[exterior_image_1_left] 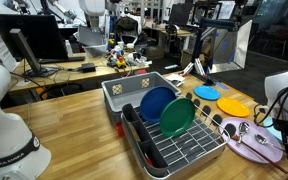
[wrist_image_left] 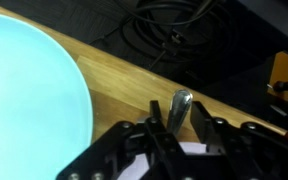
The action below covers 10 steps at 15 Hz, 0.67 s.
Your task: Pick the small silver spoon on the white plate and put it on the yellow plate
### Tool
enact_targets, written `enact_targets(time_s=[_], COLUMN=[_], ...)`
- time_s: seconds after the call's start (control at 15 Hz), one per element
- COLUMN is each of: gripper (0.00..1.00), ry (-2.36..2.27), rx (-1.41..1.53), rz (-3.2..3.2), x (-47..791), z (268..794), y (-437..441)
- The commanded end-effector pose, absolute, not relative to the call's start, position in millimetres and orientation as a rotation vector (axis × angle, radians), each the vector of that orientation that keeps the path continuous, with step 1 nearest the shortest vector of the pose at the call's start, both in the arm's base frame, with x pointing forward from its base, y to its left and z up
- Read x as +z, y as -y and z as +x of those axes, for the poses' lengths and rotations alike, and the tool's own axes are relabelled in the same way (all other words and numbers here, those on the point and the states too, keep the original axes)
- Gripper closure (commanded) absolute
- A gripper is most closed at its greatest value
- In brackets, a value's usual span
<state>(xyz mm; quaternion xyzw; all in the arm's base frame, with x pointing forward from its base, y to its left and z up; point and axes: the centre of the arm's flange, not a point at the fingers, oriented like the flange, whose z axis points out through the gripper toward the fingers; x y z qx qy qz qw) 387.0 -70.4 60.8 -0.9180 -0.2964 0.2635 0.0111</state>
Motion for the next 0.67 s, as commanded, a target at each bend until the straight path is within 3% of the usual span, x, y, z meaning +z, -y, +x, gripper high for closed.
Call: enact_targets(time_s=[0.0,0.2,0.33,0.6], gripper=[0.83,0.87,0.95,0.96], ry=[0.919,0.917,0.913,0.897], rx=[0.805,0.805,0.803,0.782], rz=[-2.872,-2.87,-2.87,-2.872], x=[59.6,57.2,57.1,61.5], z=[389.1,385.5,385.2,385.9], y=[73.2,72.2,72.9,75.9])
